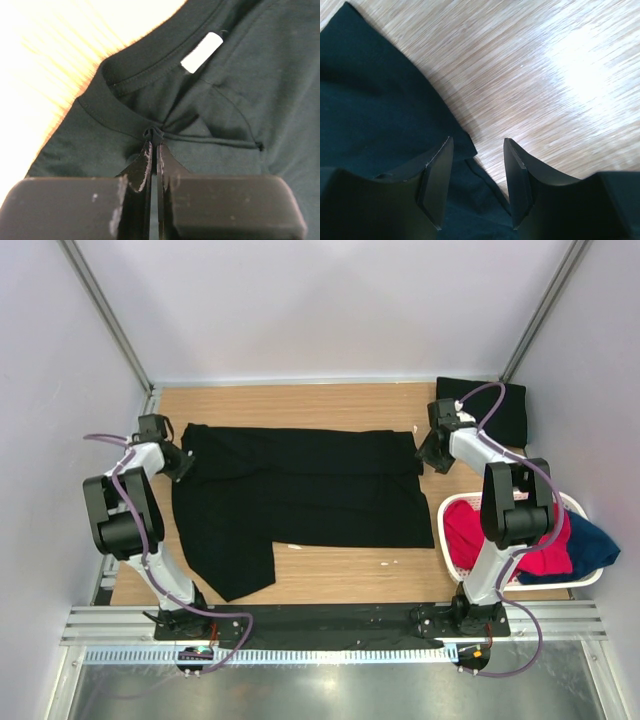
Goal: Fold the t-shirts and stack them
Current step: Fold the tshirt
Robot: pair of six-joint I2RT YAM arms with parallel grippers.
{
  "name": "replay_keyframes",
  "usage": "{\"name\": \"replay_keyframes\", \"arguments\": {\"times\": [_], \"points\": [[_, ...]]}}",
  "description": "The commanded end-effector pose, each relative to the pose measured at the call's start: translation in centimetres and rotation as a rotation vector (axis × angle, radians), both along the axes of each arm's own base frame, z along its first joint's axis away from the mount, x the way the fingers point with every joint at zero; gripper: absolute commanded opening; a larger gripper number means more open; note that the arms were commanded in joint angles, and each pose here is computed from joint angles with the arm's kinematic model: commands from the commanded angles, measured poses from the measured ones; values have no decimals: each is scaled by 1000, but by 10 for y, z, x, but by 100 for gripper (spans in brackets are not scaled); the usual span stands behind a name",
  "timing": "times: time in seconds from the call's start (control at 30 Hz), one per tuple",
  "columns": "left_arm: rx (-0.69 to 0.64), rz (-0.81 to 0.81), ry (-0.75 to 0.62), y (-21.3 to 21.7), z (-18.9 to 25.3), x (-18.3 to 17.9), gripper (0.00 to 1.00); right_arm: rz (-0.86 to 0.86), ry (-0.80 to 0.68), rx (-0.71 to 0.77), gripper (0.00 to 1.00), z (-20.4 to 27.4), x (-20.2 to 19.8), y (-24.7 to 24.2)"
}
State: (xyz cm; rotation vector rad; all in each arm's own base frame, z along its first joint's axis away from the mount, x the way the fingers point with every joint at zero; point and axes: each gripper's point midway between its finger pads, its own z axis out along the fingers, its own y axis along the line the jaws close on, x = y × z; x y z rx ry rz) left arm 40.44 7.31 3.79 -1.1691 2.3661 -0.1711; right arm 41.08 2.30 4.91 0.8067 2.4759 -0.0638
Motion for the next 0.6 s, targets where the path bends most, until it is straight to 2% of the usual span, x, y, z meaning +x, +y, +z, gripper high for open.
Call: {"name": "replay_keyframes", "arguments": {"times": [0.0,0.17,0.57], "points": [[37,-14,-117,3,43,9,0,4,-59,23,51,14,7,5],[36,-24,-165,-2,63,4,0,0,-49,34,47,3,4,6],[33,-43,-162,-6,65,-7,0,-17,-75,142,45,-6,4,23]]}}
